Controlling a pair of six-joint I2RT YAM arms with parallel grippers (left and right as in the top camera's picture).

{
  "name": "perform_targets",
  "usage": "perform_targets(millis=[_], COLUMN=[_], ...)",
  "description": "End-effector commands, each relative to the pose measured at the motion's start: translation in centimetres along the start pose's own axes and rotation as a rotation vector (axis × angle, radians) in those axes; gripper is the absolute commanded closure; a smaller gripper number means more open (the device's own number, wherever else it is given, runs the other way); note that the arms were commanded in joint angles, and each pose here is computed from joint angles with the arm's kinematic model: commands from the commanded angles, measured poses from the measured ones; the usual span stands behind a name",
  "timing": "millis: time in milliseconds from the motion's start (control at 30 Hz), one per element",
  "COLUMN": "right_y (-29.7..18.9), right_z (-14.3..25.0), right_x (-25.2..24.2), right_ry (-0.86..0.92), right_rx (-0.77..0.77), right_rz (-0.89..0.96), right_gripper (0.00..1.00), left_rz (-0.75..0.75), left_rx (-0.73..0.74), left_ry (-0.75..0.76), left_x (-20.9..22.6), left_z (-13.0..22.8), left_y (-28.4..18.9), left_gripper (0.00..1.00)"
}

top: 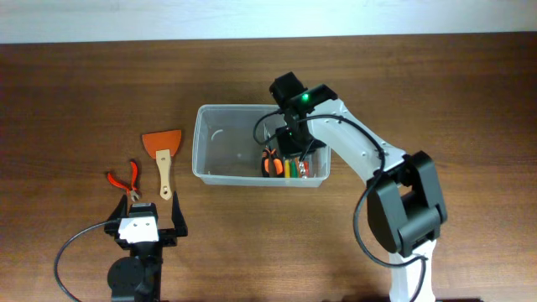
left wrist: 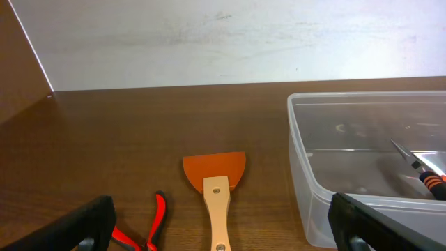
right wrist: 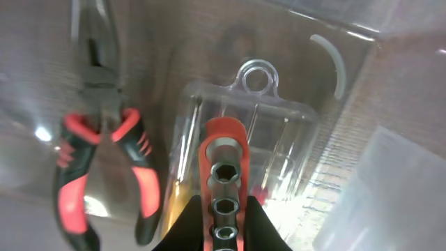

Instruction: Pack container

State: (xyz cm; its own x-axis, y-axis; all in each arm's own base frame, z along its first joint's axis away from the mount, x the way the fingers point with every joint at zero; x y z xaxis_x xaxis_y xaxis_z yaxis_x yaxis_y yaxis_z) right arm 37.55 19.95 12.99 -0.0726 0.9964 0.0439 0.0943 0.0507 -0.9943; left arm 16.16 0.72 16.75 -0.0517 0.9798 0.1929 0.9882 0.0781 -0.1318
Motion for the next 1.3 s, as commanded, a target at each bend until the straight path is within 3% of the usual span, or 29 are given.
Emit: perform_targets(millis=[0, 233, 467, 700, 833, 933, 1067, 1133, 1267], right_y=[0.2, 0.2, -3.9, -14.1, -18.8, -20.9, -21.0, -20.9, -21.1], right_z=[-0.1, -0.2, -1.8, -4.5, -5.3, -5.6, -5.1, -4.6, -3.5], right_x=[0.4, 0.4, 1.0, -0.5, -4.9, -11.0, -17.6, -20.4, -25.7], right_ry=[0.004, 0.002, -0.019, 0.038, 0.141, 0.276, 0.429, 0.495, 0.621], right_rx=[0.001, -0.004, -0.059, -0.232, -0.303, -0.322, -0.282, -0.259, -0.249], right_rz=[0.009, 0.007, -0.013, -0.029, -0.032, 0.0, 0.048, 0.068, 0.097], right_gripper=[0.82, 0.58, 0.56, 0.52, 0.5, 0.26, 0.08, 0.02, 0.01], left_rz=[0.01, 0.01, 0.01, 0.01, 0.01, 0.01, 0.01, 0.01, 0.001], left_rx=[-0.002, -0.002, -0.002, -0.002, -0.002, -0.002, -0.002, -0.002, 0.0], left_ry=[0.016, 0.016, 0.016, 0.016, 0.016, 0.016, 0.016, 0.016, 0.016], left_x=[-0.1, -0.1, -0.1, -0.1, -0.1, -0.1, -0.1, -0.1, 0.0], left_z=[0.2, 0.2, 0.2, 0.2, 0.2, 0.2, 0.2, 0.2, 0.2], left_y=[0.1, 0.1, 0.1, 0.1, 0.1, 0.1, 0.1, 0.1, 0.1], left_gripper=[0.01, 0.01, 0.01, 0.01, 0.01, 0.01, 0.01, 0.01, 0.01])
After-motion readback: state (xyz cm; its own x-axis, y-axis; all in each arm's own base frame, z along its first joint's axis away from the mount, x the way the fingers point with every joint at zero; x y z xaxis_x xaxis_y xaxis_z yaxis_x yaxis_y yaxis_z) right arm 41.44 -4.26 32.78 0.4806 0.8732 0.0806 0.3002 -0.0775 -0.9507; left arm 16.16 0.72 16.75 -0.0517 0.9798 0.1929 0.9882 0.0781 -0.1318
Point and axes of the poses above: each gripper's point midway between its finger pads, its own y axis out along the fingers, its own x axis along the line the jaws close on, z = x × y, the point moved 8 cm from there along -y, back along the fingers, and after that the axes turned 8 degrees about y, right-handed, at the moved point
